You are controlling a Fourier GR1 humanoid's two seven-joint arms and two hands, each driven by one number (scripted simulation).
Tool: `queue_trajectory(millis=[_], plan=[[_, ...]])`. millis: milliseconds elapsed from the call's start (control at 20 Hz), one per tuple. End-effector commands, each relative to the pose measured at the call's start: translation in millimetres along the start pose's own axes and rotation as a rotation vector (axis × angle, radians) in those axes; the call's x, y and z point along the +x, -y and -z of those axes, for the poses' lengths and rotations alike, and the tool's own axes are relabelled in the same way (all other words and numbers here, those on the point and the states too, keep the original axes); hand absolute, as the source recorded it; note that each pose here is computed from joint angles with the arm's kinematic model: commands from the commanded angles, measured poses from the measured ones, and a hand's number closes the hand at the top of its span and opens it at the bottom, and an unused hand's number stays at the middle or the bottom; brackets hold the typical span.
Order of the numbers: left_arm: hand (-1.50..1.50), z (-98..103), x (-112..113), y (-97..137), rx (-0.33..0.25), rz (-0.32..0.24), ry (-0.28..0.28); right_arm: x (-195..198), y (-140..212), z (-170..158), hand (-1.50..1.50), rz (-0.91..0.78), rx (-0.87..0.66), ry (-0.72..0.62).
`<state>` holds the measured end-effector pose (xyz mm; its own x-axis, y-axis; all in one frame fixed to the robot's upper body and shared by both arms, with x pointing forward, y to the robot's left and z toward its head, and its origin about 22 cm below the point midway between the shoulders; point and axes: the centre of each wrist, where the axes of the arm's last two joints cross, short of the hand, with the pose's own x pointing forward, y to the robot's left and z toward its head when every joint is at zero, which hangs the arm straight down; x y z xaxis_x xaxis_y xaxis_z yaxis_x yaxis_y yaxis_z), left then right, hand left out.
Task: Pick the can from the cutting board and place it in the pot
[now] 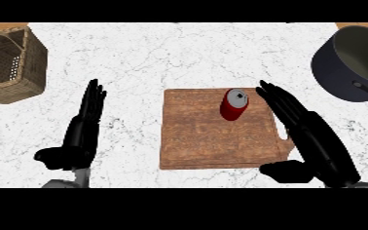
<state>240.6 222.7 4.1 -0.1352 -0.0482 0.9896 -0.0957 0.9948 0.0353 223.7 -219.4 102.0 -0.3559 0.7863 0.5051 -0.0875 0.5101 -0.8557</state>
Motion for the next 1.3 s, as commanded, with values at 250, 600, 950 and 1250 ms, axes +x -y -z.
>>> queue_trajectory(millis=[250,600,950,1250], plan=[[0.0,4.2,-1.6,12.0,-0.004,0.012,-0.003,3.5,-35.0,26.4,-1.5,-0.077,0.11,-0.117],[0.0,7.7,20.7,-4.2,0.007,0.004,-0.004,-9.7,-35.6,25.0,-1.5,-0.047,0.126,-0.113],[0.0,-1.4,15.6,-0.7,0.013,0.009,0.009,-16.2,-54.2,56.2,-1.5,-0.077,0.125,-0.13],[0.0,7.8,7.0,-0.9,-0.02,0.023,-0.018,-20.5,-87.8,64.8,-1.5,-0.076,0.124,-0.13]])
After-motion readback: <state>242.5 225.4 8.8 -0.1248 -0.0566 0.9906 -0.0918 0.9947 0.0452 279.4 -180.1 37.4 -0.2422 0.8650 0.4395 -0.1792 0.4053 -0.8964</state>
